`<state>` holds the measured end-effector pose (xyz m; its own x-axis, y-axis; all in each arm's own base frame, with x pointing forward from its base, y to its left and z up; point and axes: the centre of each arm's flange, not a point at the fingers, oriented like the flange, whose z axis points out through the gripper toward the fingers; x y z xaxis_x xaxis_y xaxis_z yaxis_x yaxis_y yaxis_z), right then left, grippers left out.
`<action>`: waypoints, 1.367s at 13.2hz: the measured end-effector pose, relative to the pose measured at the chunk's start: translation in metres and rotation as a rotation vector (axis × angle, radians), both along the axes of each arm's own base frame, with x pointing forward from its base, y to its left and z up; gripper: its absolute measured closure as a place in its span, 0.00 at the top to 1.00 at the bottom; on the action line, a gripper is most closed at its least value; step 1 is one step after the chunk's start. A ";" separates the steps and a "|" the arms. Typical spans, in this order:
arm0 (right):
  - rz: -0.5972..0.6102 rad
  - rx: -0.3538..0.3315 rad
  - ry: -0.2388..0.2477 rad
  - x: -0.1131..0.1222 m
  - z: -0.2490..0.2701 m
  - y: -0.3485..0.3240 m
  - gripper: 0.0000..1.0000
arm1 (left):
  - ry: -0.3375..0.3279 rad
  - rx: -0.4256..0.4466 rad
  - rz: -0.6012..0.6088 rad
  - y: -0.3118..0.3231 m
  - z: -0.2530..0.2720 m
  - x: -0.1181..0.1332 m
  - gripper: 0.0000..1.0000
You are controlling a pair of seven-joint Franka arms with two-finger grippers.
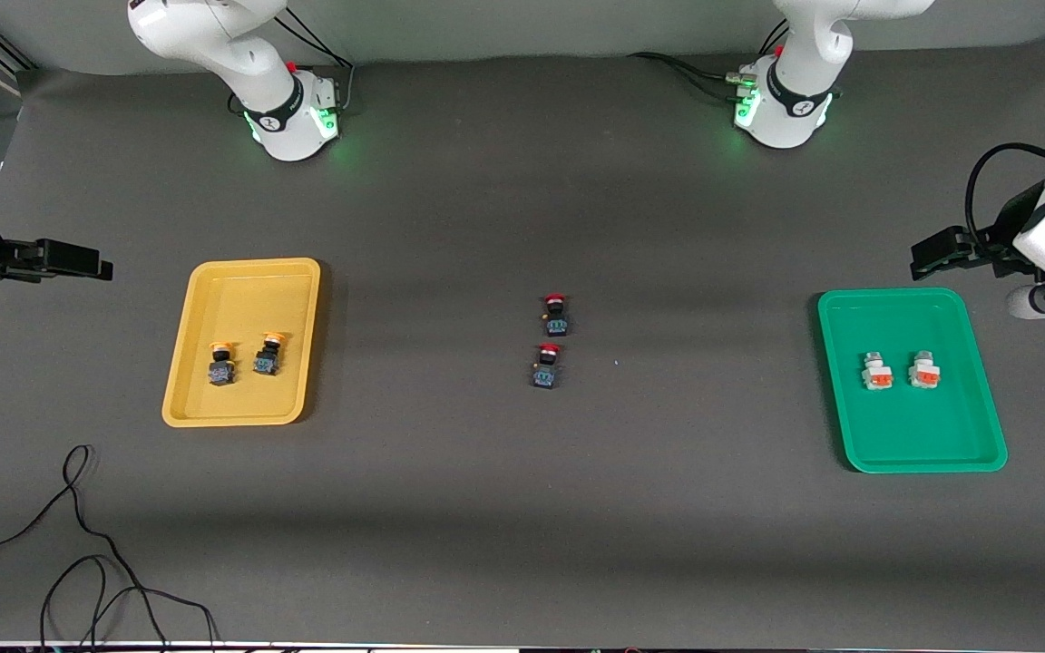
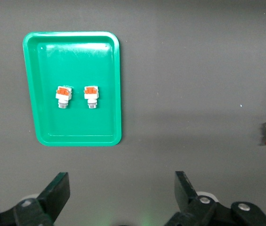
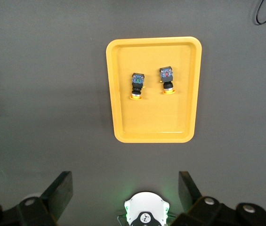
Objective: Place green and yellow buttons in trays
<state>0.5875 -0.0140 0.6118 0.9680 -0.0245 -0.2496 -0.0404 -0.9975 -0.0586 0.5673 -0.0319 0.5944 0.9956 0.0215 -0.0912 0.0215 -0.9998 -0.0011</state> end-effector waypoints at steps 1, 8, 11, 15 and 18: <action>0.004 -0.002 -0.002 -0.001 0.002 -0.001 1.00 | -0.001 0.000 0.000 0.000 0.001 -0.001 1.00; 0.081 -0.023 -0.132 -0.041 -0.004 0.014 1.00 | 0.001 0.000 0.000 0.000 0.001 -0.001 0.99; 0.093 -0.044 -0.146 -0.055 -0.006 0.015 1.00 | 0.009 0.001 0.001 0.001 0.001 -0.002 1.00; 0.113 -0.050 -0.158 -0.055 -0.008 0.026 1.00 | 0.007 0.000 0.002 0.001 0.005 -0.005 1.00; 0.117 -0.051 -0.156 -0.053 -0.010 0.029 1.00 | 0.004 0.000 0.002 0.002 0.007 -0.006 0.99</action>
<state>0.5346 0.0150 0.6017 0.9919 0.0820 -0.0973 0.0820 -0.9966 -0.0043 0.5611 -0.0301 0.6017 0.9952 0.0235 -0.0955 0.0235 -0.9997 -0.0013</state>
